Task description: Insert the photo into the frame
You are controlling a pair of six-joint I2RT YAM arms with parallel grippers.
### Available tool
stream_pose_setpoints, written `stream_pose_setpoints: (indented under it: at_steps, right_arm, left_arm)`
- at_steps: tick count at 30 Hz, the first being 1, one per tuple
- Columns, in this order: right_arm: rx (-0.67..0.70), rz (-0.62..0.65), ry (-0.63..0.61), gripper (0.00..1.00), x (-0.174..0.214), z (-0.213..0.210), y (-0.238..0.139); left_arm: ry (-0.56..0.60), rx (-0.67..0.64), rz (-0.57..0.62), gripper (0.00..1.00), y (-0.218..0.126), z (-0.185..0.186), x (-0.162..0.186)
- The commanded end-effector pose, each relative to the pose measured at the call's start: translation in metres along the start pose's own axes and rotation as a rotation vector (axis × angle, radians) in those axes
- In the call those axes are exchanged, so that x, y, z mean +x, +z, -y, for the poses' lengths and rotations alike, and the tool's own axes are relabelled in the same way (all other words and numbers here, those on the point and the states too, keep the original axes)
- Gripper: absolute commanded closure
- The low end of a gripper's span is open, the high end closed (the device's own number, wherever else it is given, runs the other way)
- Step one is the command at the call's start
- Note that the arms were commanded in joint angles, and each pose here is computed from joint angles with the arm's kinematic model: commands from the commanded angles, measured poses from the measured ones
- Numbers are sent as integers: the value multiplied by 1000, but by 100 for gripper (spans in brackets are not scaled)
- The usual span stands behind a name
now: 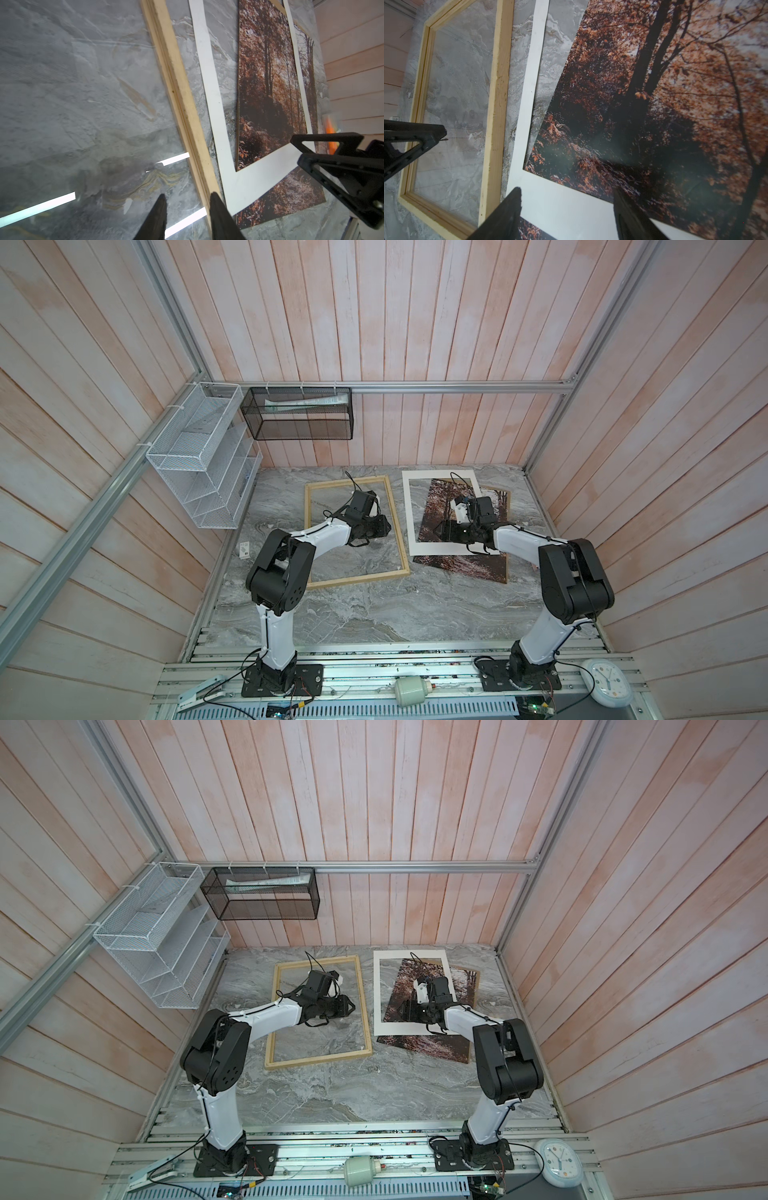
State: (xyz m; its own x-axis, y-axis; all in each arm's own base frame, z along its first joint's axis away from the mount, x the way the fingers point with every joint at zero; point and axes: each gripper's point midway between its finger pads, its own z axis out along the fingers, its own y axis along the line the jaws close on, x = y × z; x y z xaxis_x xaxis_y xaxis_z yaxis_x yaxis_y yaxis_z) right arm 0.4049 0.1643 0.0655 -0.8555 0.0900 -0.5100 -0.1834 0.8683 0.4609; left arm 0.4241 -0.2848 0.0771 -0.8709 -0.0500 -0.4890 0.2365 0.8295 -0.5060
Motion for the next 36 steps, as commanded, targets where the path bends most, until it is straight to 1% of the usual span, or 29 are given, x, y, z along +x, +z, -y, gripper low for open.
stream_pose_setpoints:
  at_steps: [1,10,13,17,21,29,36]
  right_arm:
    - [28,4,13,29,-3,7,1]
    - [13,3,16,30,-1,6,3]
    - [19,7,17,30,-2,8,3]
    - [27,14,21,29,-4,11,1]
    - [68,24,30,29,-6,19,-3]
    - [142,50,42,27,-10,36,-16]
    - [273,77,117,24,-16,83,-34]
  left_arm:
    - [11,40,-16,63,10,19,2]
    - [52,69,-68,63,32,44,11]
    - [70,53,-88,63,40,45,16]
    - [80,-9,-122,63,49,38,23]
    - [86,-70,-135,63,55,27,29]
    - [90,-211,-135,63,54,1,33]
    - [96,-255,-134,63,51,-6,33]
